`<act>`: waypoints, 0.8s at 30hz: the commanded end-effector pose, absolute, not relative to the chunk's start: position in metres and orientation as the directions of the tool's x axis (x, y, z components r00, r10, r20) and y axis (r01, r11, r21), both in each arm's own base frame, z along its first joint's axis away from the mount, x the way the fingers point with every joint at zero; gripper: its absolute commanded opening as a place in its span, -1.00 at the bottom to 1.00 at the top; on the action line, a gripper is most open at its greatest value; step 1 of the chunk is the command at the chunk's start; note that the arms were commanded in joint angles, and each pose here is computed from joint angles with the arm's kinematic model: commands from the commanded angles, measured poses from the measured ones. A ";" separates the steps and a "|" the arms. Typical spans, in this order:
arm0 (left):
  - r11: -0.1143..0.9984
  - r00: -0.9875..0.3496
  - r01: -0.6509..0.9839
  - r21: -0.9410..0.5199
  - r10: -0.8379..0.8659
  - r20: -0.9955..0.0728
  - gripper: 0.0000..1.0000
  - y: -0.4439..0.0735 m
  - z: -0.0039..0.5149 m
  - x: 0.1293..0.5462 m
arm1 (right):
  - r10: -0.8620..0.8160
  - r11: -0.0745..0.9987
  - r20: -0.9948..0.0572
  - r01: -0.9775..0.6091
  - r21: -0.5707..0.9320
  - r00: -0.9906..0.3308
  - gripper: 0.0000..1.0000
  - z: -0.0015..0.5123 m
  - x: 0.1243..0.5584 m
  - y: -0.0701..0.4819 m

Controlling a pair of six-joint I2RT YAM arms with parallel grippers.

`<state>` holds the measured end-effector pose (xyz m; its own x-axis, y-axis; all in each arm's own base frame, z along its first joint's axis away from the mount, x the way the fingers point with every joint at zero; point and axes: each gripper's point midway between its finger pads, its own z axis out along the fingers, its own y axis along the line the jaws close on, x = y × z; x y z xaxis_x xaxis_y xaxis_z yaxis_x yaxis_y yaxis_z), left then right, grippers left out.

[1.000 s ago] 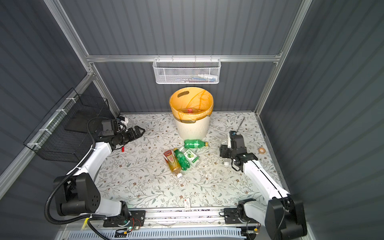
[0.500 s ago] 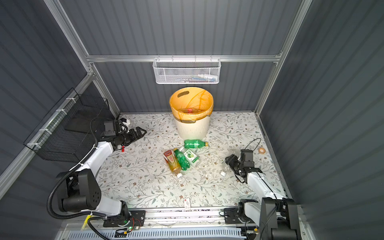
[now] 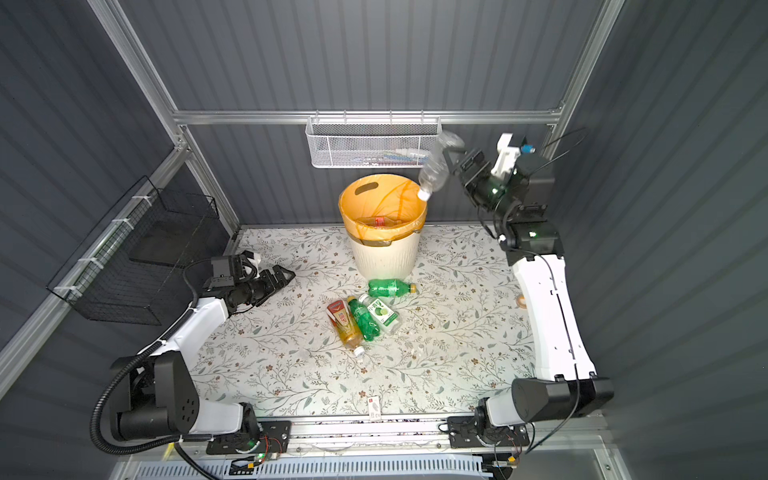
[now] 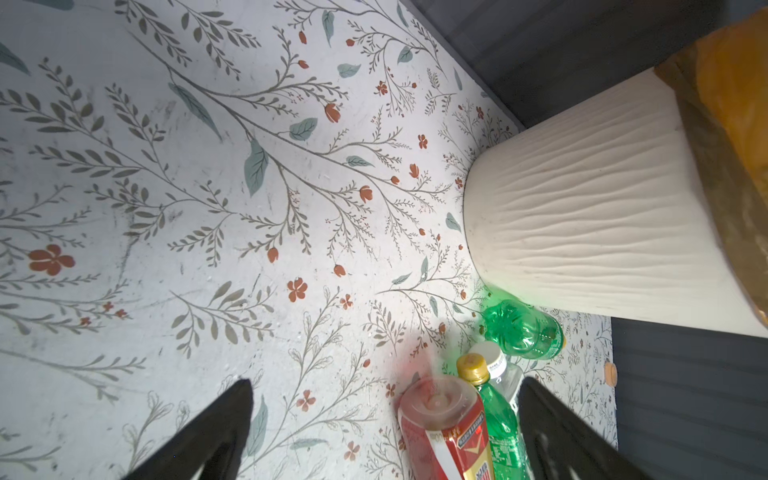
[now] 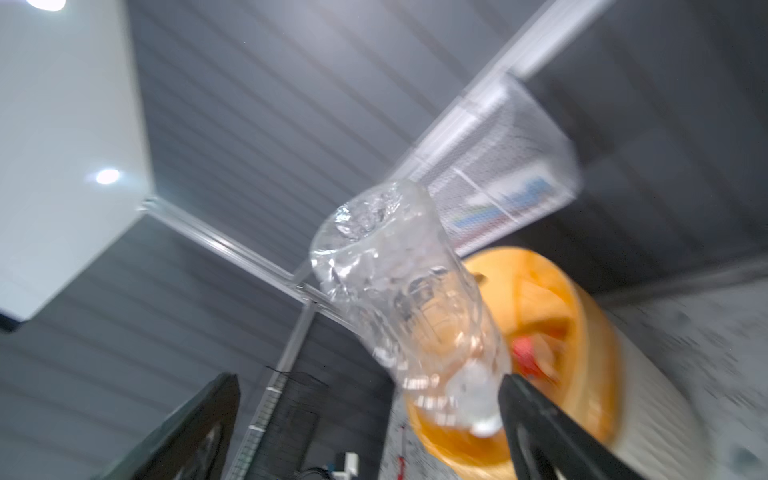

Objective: Throw the plastic bottles in the bin
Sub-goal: 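Lift the crumpled clear bottle with the right gripper over the bin and release it, then grasp the red-and-gold drink bottle with the left gripper while the right draws back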

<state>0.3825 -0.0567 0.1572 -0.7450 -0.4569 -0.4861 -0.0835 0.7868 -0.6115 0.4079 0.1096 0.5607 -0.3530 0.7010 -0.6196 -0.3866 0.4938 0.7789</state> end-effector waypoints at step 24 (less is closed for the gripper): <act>0.808 -0.842 -0.075 -0.585 -0.365 -0.397 0.99 -0.118 0.146 0.337 | 0.481 0.872 -0.701 0.204 0.444 -0.527 0.98 0.305 0.401 0.026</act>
